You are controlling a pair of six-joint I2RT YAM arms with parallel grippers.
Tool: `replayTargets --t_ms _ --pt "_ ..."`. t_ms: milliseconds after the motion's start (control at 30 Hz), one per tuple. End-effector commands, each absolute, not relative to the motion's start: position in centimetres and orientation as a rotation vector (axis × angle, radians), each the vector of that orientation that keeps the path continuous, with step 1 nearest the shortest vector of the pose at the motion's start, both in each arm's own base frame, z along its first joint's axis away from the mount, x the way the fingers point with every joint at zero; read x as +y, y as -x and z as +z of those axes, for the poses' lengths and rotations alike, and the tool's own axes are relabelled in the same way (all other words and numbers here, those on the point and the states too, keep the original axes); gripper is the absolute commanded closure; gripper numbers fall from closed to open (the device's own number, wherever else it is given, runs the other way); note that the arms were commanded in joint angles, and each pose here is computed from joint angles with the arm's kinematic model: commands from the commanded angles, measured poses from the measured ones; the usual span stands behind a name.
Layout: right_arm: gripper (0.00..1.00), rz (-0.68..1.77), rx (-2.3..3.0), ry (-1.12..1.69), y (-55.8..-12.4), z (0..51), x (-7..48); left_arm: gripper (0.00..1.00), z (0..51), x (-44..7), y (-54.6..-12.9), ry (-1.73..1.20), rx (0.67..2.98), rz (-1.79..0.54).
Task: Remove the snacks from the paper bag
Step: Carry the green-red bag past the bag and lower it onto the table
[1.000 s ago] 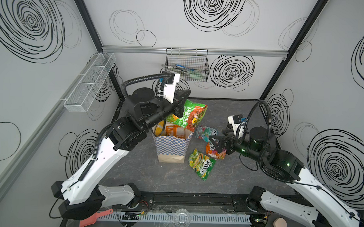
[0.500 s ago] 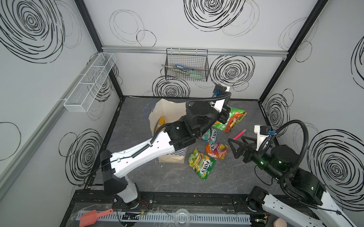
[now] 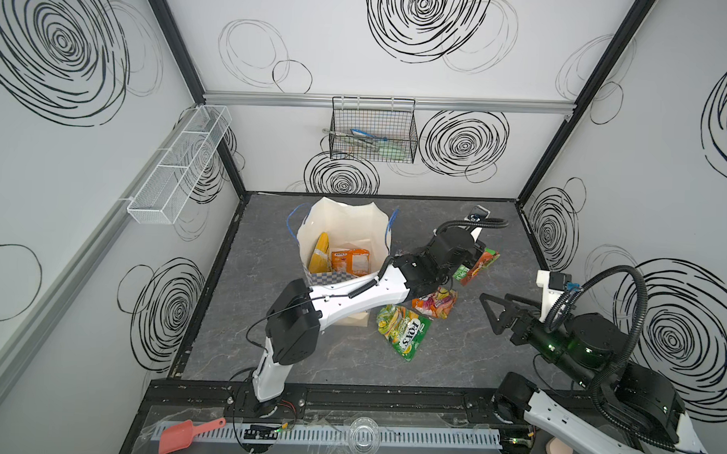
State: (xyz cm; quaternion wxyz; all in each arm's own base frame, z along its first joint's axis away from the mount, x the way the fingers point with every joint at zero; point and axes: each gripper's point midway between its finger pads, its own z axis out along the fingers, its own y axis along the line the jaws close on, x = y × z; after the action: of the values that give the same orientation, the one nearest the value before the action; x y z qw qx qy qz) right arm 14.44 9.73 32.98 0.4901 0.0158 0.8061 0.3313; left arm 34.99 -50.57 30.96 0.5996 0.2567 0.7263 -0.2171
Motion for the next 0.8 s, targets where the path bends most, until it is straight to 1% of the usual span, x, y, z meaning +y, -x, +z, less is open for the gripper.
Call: replayTargets --t_ms 0,200,467,533,567,633,767 --pt "0.03 0.849 2.004 -0.037 -13.4 33.4 9.7 1.00 27.8 -53.6 -33.6 -0.623 1.723 -0.658" --pt "0.03 0.848 2.096 -0.028 -12.2 32.1 9.3 1.00 22.2 -56.9 -32.3 -0.684 1.804 -0.793" --pt "0.03 0.863 2.141 -0.050 -11.6 31.0 9.2 1.00 16.8 -59.1 -30.0 -0.805 1.869 -0.797" --pt "0.03 0.865 2.140 -0.050 -11.7 30.9 9.3 0.82 16.2 -59.1 -30.0 -0.812 1.894 -0.799" --pt "0.03 0.862 2.141 -0.049 -11.7 30.9 9.4 0.78 16.4 -59.1 -30.0 -0.813 1.897 -0.802" --pt "0.03 0.856 2.144 -0.051 -11.9 30.8 9.4 0.72 17.5 -58.8 -30.2 -0.805 1.889 -0.811" --pt "0.03 0.855 2.132 -0.056 -12.0 31.2 9.4 0.67 20.5 -57.9 -30.8 -0.781 1.862 -0.815"
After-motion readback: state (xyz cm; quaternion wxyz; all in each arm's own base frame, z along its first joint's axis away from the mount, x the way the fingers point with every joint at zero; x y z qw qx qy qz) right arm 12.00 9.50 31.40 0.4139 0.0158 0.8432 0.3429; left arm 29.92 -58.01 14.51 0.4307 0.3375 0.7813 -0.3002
